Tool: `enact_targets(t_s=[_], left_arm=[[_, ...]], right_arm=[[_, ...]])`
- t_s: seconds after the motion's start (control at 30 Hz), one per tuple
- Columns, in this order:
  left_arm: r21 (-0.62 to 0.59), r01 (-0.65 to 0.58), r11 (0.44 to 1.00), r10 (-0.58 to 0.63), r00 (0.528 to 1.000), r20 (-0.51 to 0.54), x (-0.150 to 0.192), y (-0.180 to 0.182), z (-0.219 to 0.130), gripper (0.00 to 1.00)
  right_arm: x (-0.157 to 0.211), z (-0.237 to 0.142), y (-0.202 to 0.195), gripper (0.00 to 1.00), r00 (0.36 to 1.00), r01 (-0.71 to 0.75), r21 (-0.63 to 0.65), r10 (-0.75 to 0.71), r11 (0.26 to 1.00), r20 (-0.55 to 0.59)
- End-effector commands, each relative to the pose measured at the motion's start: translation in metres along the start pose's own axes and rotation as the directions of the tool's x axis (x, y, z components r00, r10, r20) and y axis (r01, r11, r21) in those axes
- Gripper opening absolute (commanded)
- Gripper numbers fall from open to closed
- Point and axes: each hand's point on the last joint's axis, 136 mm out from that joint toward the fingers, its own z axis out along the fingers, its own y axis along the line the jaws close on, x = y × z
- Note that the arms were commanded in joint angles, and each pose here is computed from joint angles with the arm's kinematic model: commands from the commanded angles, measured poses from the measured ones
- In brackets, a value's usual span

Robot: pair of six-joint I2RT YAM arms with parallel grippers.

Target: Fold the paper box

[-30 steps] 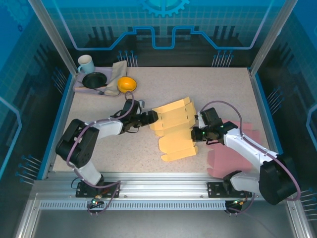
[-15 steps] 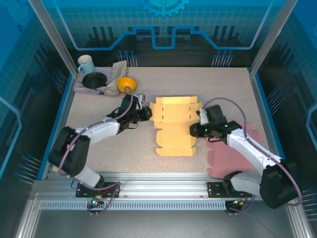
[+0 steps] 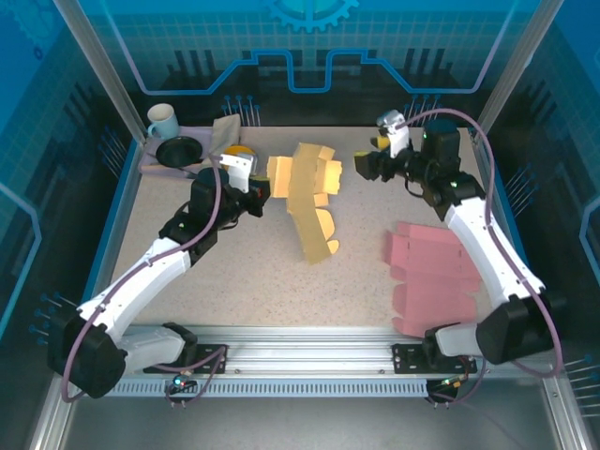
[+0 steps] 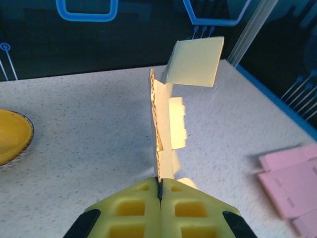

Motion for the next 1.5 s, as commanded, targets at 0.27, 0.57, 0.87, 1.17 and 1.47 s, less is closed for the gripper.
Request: enact_targets(t_s=[0.27, 0.57, 0.87, 1.17, 1.47], left_arm=[[0.076, -0.304, 0.95, 0.3, 0.952, 0.06, -0.009, -0.037, -0.039, 0.0], [0.085, -0.349, 0.933, 0.339, 0.934, 0.113, -0.008, -0.042, -0.046, 0.0], [0.11, -0.376, 0.92, 0.358, 0.921, 0.151, -0.007, -0.05, -0.052, 0.0], [0.101, -0.383, 0.918, 0.366, 0.917, 0.156, -0.008, -0.05, -0.053, 0.0], [0.109, -0.386, 0.916, 0.367, 0.916, 0.16, -0.007, -0.053, -0.053, 0.0]], right_arm=[[0.009, 0.039, 0.053, 0.57, 0.812, 0.577, -0.392, -0.554, 0.716, 0.183], [0.04, 0.048, 0.042, 0.57, 0.843, 0.515, -0.459, -0.526, 0.724, 0.115], [0.063, 0.052, 0.016, 0.54, 0.851, 0.476, -0.464, -0.524, 0.747, 0.03], [0.077, 0.042, 0.016, 0.44, 0.887, 0.395, -0.532, -0.462, 0.749, 0.007], [0.082, 0.041, 0.021, 0.38, 0.885, 0.383, -0.551, -0.465, 0.741, -0.009]])
